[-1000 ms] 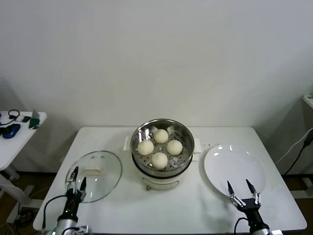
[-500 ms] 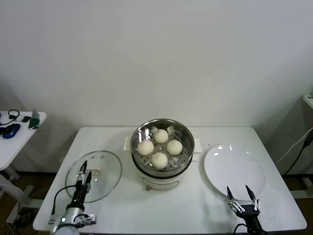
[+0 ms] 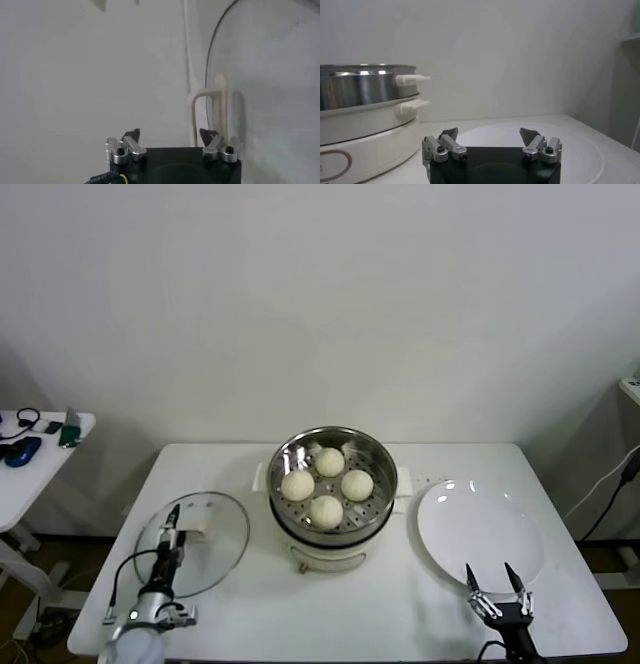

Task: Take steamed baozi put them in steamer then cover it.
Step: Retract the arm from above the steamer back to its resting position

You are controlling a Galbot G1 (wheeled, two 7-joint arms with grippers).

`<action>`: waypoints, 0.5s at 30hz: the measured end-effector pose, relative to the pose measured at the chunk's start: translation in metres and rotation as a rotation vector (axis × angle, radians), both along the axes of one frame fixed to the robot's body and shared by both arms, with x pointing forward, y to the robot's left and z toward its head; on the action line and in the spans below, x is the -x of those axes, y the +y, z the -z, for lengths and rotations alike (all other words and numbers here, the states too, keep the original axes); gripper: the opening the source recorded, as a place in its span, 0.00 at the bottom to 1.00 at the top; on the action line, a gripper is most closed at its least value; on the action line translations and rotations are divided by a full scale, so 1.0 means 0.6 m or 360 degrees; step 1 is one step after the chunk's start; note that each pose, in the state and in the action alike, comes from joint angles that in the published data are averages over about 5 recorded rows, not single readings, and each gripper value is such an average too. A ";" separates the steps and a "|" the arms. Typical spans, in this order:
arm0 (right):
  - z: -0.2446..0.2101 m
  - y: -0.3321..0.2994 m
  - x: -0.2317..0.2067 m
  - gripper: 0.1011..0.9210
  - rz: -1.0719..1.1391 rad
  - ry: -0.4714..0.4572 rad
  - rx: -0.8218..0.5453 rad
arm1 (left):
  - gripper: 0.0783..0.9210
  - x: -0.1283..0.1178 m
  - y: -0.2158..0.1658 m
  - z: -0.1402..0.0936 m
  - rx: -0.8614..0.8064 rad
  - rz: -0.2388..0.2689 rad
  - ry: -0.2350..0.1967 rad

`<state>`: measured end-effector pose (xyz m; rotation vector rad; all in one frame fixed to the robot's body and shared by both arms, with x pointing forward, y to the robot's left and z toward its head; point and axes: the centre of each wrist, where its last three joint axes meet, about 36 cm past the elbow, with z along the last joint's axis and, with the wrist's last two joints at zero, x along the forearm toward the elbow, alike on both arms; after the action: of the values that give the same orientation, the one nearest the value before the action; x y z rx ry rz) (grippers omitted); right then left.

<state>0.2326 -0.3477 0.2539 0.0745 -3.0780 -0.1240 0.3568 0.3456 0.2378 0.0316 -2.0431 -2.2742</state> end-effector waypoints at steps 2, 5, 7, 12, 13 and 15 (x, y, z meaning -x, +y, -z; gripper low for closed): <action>0.000 0.001 0.000 0.88 0.0000 0.0000 -0.0001 | 0.69 -0.002 -0.001 0.002 -0.0003 0.0000 0.0003; 0.001 0.003 -0.001 0.88 -0.0001 -0.0002 -0.0003 | 0.59 -0.003 -0.004 0.006 -0.0006 -0.0005 0.0011; 0.001 0.005 -0.001 0.88 -0.0002 -0.0003 -0.0005 | 0.52 -0.002 -0.005 0.009 -0.0009 -0.0011 0.0018; 0.002 0.007 -0.001 0.88 -0.0002 -0.0005 -0.0008 | 0.35 -0.002 -0.009 0.016 -0.0009 -0.0022 0.0032; 0.002 0.007 -0.001 0.88 -0.0001 -0.0005 -0.0008 | 0.31 -0.003 -0.009 0.017 -0.0008 -0.0023 0.0033; 0.002 0.008 -0.001 0.88 0.0000 -0.0005 -0.0010 | 0.25 -0.005 -0.011 0.019 -0.0005 -0.0025 0.0035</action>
<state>0.2330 -0.3429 0.2526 0.0747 -3.0812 -0.1332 0.3595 0.3389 0.2264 0.0230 -2.0213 -2.2587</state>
